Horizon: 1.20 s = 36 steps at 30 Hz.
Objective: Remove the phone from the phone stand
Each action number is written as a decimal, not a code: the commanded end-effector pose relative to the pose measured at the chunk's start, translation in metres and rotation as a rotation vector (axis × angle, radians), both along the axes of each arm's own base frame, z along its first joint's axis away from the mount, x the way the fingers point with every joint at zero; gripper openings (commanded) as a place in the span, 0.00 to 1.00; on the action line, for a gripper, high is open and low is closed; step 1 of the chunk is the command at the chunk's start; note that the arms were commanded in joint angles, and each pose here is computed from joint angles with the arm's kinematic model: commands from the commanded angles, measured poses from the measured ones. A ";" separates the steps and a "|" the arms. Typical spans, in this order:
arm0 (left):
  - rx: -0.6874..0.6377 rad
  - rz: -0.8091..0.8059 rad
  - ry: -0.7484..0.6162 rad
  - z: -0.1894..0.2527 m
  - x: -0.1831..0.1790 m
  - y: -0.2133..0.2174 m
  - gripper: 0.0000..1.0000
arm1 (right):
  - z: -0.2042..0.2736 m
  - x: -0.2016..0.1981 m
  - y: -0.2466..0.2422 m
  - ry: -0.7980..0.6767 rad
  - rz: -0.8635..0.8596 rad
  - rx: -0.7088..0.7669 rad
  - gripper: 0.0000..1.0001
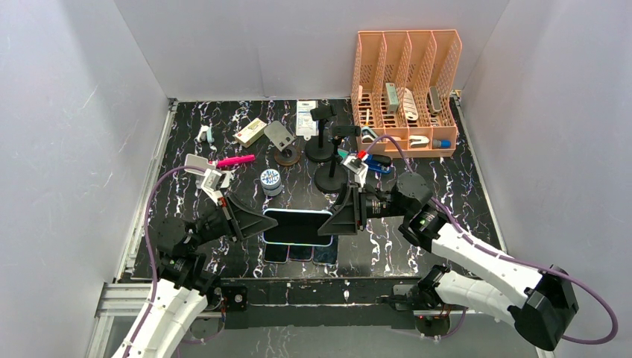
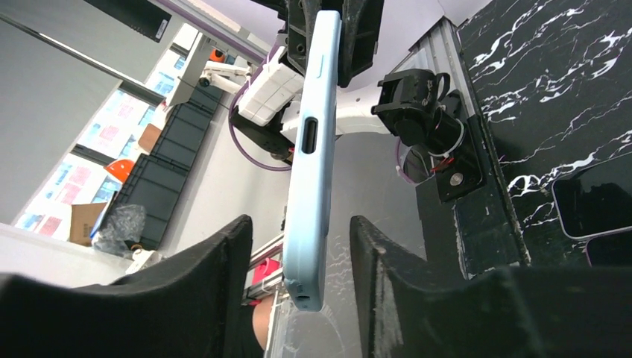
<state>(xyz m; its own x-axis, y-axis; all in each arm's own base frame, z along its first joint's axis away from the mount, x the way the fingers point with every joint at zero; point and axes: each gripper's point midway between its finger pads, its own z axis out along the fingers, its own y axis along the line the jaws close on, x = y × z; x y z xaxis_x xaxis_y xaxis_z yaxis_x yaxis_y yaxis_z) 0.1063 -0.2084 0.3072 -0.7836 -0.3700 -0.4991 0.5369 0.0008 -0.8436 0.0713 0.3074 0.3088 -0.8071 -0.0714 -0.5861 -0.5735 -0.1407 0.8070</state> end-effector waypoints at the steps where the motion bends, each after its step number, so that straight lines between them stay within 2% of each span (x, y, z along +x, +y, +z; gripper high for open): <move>1: -0.038 -0.003 -0.078 0.021 -0.006 0.002 0.00 | 0.005 -0.004 -0.001 0.005 0.025 0.019 0.54; 8: -0.038 0.047 -0.086 0.024 0.002 0.003 0.00 | 0.009 -0.001 0.000 0.016 0.013 0.044 0.29; 14: -0.024 0.167 -0.106 0.030 0.018 0.009 0.47 | 0.020 0.000 -0.003 -0.009 -0.026 0.063 0.13; 17: 0.007 0.291 -0.088 0.023 0.034 0.018 0.59 | 0.025 0.003 -0.004 -0.025 -0.057 0.062 0.03; 19: 0.012 0.400 -0.057 0.018 0.046 0.029 0.71 | 0.028 0.004 -0.006 -0.034 -0.075 0.068 0.01; 21: -0.019 0.485 -0.035 0.019 0.055 0.040 0.78 | 0.032 0.006 -0.008 -0.046 -0.101 0.076 0.01; 26: -0.100 0.647 0.020 0.018 0.072 0.062 0.80 | 0.043 0.027 -0.015 -0.089 -0.283 0.104 0.01; 31: -0.082 0.723 0.079 0.005 0.094 0.068 0.80 | 0.062 0.048 -0.021 -0.096 -0.428 0.199 0.01; 36: -0.035 0.741 0.007 0.010 0.112 0.063 0.80 | 0.073 0.064 -0.019 -0.087 -0.497 0.270 0.01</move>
<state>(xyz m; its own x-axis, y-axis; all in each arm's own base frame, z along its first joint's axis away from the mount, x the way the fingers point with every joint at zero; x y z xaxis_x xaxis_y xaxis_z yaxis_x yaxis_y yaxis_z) 0.2007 -0.1493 0.3095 -0.3993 -0.8122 -0.4253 0.3760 0.2780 -0.8839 0.1187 0.2945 0.3308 -0.7529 0.2748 -0.5981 -0.6142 0.0333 0.7885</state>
